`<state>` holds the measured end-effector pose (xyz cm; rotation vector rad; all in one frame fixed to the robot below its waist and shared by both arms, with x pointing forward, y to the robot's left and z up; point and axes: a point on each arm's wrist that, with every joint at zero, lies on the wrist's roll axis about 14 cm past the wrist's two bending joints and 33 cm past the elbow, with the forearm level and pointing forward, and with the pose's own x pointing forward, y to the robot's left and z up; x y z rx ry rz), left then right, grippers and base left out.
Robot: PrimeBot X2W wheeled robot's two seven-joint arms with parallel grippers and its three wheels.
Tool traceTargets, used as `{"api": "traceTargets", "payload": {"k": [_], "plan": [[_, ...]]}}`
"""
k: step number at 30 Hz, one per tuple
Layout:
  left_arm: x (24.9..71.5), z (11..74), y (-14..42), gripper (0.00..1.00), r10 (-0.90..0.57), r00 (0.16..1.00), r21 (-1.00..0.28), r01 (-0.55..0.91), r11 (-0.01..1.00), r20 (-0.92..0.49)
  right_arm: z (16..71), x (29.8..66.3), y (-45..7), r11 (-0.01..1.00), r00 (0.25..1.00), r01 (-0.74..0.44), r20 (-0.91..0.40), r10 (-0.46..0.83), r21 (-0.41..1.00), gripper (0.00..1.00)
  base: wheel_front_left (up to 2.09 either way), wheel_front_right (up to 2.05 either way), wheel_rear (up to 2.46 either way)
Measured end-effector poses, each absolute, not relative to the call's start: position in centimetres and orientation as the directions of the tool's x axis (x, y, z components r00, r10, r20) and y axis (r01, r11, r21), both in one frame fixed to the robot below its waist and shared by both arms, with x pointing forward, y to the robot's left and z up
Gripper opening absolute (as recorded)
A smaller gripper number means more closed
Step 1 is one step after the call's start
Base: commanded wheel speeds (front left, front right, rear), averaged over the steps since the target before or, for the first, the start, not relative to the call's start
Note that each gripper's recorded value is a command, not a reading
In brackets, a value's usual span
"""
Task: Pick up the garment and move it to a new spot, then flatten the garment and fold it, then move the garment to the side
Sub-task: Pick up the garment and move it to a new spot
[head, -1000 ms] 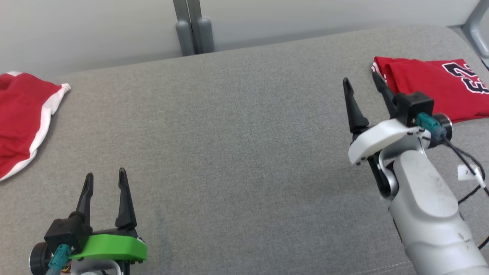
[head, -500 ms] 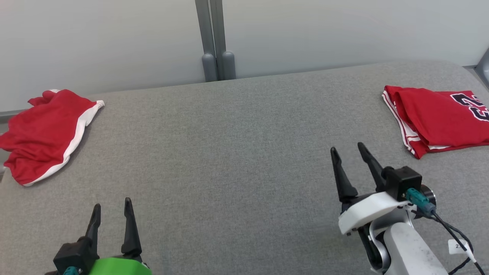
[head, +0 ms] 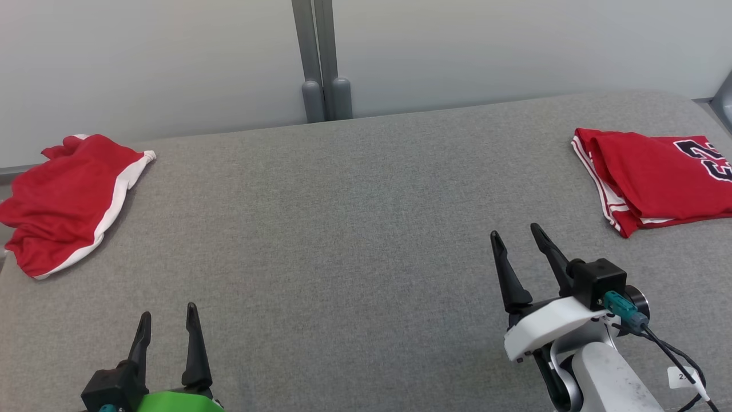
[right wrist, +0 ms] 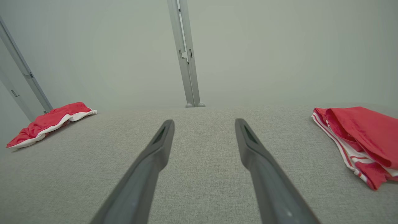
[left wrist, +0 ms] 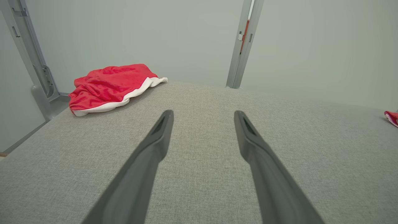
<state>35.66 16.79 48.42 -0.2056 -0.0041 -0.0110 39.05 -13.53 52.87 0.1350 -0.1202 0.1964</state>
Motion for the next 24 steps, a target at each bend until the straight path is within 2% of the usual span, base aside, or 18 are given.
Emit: {"api": "traceTargets", "payload": {"k": [13, 18, 24], "plan": [[35.0, 48.6, 18.8, 1.00, 0.049, 0.999, -0.199, -0.045, 0.979, 0.014, 53.0, 39.9, -11.3, 0.958, 0.960, -0.261, 0.135, 0.245, 0.120, 1.00, 0.00, 0.00, 0.00], [33.7, 48.8, 21.4, 1.00, 0.129, 0.991, -0.201, -0.122, 0.972, 0.022, 53.3, 40.8, -8.4, 0.934, 0.936, -0.338, 0.147, 0.321, 0.112, 1.00, 0.00, 0.00, 0.00], [30.5, 48.6, 25.8, 1.00, 0.278, 0.961, -0.201, -0.269, 0.942, 0.014, 52.9, 41.2, -2.5, 0.868, 0.873, -0.483, 0.137, 0.468, 0.116, 1.00, 0.00, 0.00, 0.00]]}}
